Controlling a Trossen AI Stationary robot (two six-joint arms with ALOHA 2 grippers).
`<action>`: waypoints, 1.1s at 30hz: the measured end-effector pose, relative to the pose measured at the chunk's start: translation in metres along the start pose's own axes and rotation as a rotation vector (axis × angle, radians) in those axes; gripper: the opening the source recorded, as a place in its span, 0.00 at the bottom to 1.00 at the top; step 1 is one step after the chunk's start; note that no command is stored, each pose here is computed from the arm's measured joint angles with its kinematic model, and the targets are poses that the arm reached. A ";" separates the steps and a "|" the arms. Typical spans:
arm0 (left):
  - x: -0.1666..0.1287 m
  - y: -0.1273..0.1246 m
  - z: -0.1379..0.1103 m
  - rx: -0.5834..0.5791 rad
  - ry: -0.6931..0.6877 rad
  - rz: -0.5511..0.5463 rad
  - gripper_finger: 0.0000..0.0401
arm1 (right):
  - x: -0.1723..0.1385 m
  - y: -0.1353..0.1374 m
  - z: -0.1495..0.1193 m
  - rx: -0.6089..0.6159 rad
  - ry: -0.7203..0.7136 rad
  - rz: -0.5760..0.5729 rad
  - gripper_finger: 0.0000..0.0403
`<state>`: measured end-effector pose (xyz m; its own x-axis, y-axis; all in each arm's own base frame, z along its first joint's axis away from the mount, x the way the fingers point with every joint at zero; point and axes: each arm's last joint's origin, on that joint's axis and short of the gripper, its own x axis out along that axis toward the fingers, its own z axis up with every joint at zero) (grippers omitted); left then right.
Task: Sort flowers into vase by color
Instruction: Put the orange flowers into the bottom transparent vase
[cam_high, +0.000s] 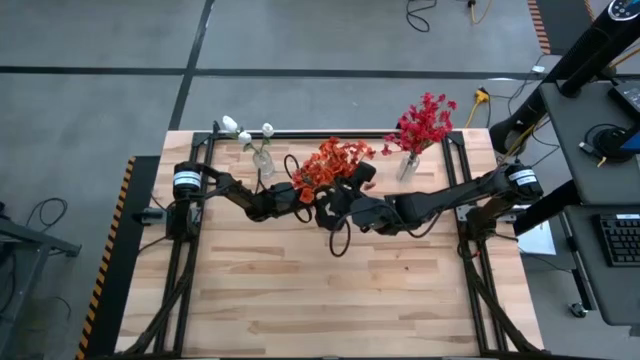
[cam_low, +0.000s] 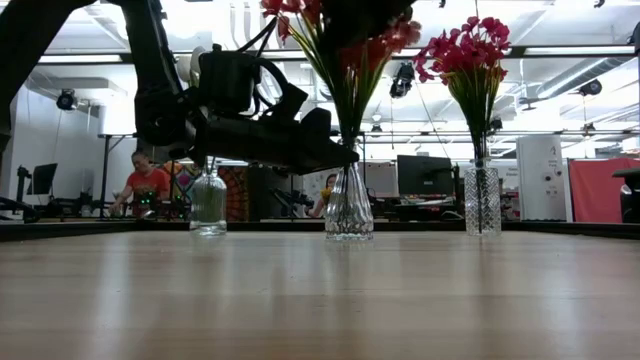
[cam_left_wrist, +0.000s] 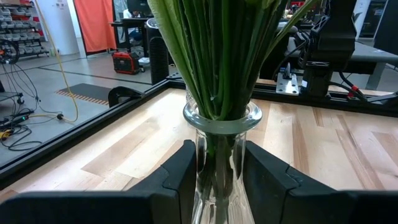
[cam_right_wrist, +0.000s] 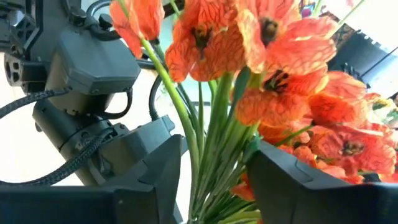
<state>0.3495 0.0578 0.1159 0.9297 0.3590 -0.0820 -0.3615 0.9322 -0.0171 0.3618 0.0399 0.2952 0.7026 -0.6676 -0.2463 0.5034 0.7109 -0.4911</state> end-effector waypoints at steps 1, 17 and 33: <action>0.000 0.000 0.000 0.000 0.000 0.000 0.23 | 0.000 0.000 0.001 0.001 0.007 0.001 0.39; 0.000 0.000 0.000 0.000 0.000 0.000 0.23 | 0.001 -0.004 -0.001 -0.028 0.056 0.012 0.03; 0.000 0.000 0.000 0.000 0.000 0.000 0.23 | 0.003 -0.004 -0.008 -0.035 0.085 0.009 0.03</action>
<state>0.3495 0.0578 0.1159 0.9298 0.3586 -0.0823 -0.3611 0.9324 -0.0166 0.3582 0.0332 0.2897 0.6609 -0.6789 -0.3200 0.4787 0.7097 -0.5169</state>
